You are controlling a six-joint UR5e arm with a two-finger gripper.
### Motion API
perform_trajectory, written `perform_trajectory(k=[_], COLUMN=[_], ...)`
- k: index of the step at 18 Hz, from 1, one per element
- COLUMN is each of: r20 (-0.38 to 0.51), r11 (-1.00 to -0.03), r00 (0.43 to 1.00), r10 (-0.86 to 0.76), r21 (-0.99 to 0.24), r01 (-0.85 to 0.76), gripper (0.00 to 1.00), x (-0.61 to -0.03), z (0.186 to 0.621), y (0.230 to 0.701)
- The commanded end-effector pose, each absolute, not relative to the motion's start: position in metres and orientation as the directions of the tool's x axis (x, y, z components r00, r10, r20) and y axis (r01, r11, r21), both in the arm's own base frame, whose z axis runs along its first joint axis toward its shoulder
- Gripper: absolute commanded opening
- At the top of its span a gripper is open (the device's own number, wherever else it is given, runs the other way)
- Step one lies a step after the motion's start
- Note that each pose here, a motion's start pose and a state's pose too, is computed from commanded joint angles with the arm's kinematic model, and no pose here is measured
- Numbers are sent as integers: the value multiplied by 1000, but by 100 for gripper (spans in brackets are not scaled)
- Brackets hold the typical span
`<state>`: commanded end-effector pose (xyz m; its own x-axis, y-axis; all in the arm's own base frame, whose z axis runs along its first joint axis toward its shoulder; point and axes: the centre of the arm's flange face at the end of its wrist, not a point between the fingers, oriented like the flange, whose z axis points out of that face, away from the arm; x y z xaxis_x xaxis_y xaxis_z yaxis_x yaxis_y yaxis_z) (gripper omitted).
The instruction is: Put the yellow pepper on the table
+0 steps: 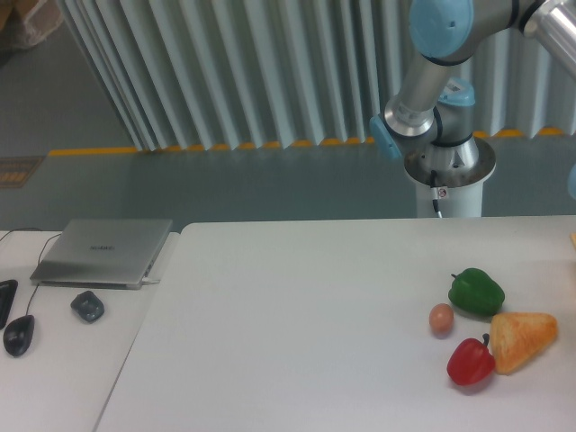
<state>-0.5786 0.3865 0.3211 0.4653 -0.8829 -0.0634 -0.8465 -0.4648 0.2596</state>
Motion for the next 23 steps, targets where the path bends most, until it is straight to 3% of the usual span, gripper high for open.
perform_trajectory(k=[3, 7, 10, 13, 17, 23], r20=[-95, -70, -109, -101, -67, -11], r11=[-491, -542, -597, -605, -684, -861], r00=[482, 538, 603, 615, 696, 874], r10=[-871, -840, -791, -782, -715, -486], r21=[155, 90, -79, -110, -140, -164], r01=[-857, -835, -798, -789, -716, -481], gripper=[55, 55, 55, 55, 55, 55], x=[-573, -548, -528, -515, -490, -438], z=[338, 365, 383, 397, 401, 401], y=[375, 374, 376, 375, 399, 458])
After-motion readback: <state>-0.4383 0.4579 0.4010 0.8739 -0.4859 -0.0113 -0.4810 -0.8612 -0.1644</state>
